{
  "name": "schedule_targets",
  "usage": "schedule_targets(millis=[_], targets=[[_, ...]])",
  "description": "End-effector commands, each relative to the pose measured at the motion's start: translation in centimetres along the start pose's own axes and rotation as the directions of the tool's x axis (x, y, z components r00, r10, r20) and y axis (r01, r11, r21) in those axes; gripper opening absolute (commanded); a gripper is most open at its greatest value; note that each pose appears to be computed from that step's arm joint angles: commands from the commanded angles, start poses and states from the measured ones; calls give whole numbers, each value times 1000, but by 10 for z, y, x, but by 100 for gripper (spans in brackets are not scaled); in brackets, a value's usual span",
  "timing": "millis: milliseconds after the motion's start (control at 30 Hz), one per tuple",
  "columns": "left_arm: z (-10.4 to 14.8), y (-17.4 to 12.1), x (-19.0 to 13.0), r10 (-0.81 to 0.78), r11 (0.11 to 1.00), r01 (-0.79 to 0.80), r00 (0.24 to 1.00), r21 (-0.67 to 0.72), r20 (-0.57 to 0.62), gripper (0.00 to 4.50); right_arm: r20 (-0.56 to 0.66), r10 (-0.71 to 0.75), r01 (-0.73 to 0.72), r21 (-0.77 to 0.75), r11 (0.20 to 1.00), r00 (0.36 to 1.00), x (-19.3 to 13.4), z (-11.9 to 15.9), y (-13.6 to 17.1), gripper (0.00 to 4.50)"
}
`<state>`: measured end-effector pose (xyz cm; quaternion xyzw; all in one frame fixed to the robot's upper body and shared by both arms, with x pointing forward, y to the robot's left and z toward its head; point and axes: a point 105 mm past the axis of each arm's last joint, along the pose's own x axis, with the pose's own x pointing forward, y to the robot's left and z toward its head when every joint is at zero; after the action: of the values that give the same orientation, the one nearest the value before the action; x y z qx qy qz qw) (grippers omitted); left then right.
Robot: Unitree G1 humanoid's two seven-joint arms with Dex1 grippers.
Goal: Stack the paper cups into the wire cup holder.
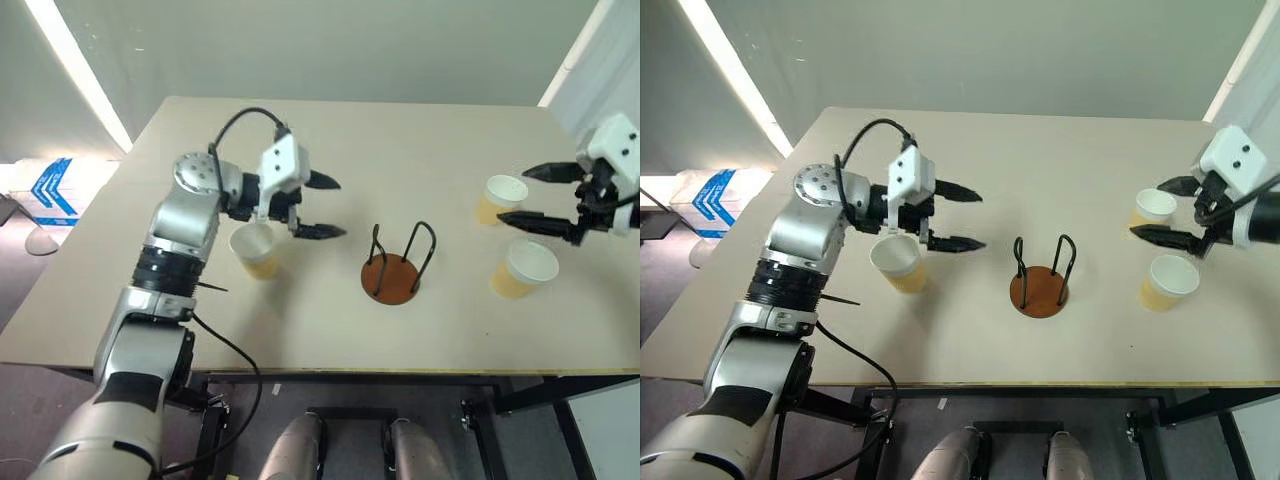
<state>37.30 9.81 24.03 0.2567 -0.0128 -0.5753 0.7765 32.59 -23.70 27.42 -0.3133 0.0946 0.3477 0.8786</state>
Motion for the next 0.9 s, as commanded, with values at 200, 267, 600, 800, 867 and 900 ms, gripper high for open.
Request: schedule_targets(millis=[200,267,600,800,867,900], targets=[[17,14,-15,176,983,-170,980,-71,90,449,-176,-100,68,-180,981,979,26,-36,-50,428],[17,14,-15,181,982,-174,979,-78,89,449,-214,-109,68,-192,979,971,33,-46,-57,428],[16,14,-12,194,979,-188,978,-75,77,449,-330,-117,29,-259,965,937,57,-72,-67,428],[18,18,-14,219,974,-214,973,-69,77,449,-369,-123,15,-280,960,921,72,-81,-64,428],[18,18,-15,220,974,-216,973,-67,72,449,-386,-130,14,-289,957,913,75,-86,-63,428],[17,18,-16,221,974,-217,973,-67,68,450,-390,-135,17,-291,957,911,77,-88,-62,410]])
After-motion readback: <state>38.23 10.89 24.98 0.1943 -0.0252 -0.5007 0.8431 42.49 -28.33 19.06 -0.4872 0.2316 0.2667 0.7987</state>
